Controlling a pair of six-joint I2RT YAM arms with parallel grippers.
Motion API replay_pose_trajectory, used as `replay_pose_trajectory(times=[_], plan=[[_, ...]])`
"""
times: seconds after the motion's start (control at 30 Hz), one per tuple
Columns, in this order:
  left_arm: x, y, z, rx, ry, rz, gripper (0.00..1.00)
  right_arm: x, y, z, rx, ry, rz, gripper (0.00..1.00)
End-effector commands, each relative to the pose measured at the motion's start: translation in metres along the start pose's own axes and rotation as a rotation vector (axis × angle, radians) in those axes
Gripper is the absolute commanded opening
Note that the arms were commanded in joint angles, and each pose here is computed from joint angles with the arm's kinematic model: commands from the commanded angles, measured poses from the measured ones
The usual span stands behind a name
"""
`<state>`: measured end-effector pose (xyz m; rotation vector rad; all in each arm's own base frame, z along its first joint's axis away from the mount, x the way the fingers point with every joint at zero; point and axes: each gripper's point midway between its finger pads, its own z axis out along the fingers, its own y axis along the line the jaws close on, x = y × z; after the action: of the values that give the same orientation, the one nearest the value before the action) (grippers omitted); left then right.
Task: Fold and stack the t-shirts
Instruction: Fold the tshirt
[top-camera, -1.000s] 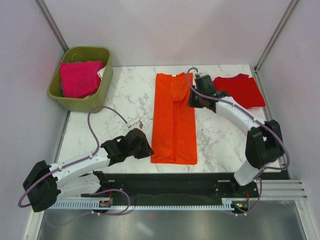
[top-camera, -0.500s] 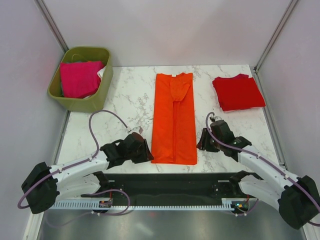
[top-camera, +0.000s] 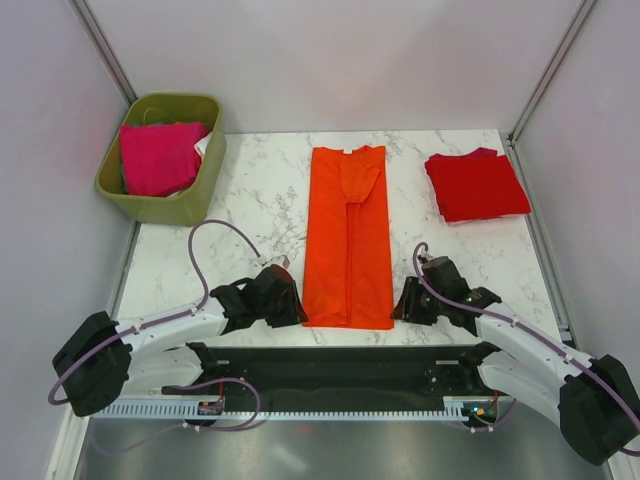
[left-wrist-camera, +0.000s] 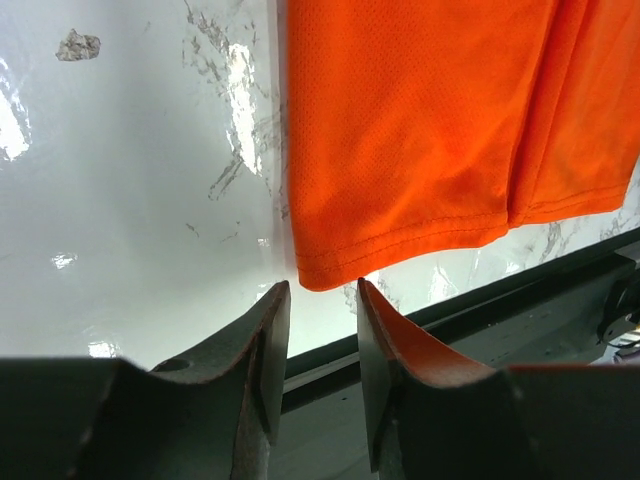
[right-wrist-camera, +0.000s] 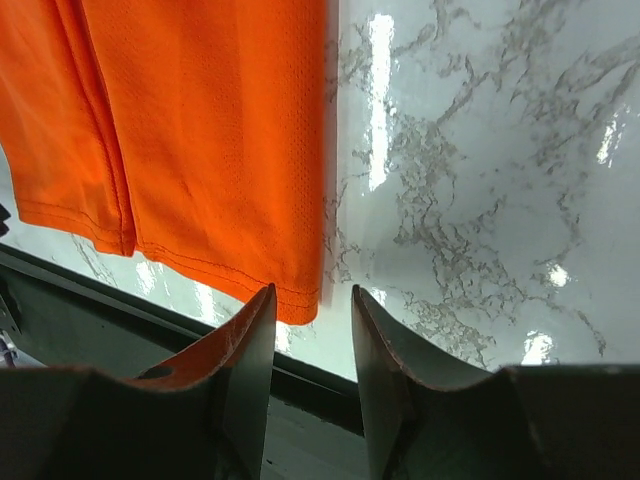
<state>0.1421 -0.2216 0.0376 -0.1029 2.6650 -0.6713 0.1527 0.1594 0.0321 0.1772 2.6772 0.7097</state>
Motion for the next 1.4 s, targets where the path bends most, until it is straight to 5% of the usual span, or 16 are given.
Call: replay_pose_trajectory(times=[0.0,0.47,0.67,0.9,1.0,1.13,1.37], plan=[[-0.005,-0.002,0.005,0.011,-0.014,0.031,0.4,0.002,0.011,0.001,-0.055,0.005,0.009,0.43],[-0.006,0.0,0.012,0.03,0.006,0.014,0.39,0.016,0.005,0.014,-0.063,0.057,0.025,0.36],[-0.003,0.001,0.015,0.057,0.029,-0.006,0.38,0.017,0.006,0.015,-0.064,0.067,0.016,0.09],[0.001,0.0,0.02,0.088,0.045,-0.016,0.37,0.017,0.01,0.013,-0.079,0.066,0.016,0.03],[0.005,-0.002,0.023,0.105,0.066,-0.02,0.33,0.016,0.011,0.012,-0.081,0.065,0.016,0.02],[0.006,-0.002,0.024,0.102,0.071,-0.025,0.02,0.011,0.015,0.008,-0.086,0.055,0.002,0.0],[-0.015,-0.024,-0.001,0.222,0.059,-0.048,0.02,-0.014,0.038,-0.013,-0.121,-0.021,-0.023,0.0]])
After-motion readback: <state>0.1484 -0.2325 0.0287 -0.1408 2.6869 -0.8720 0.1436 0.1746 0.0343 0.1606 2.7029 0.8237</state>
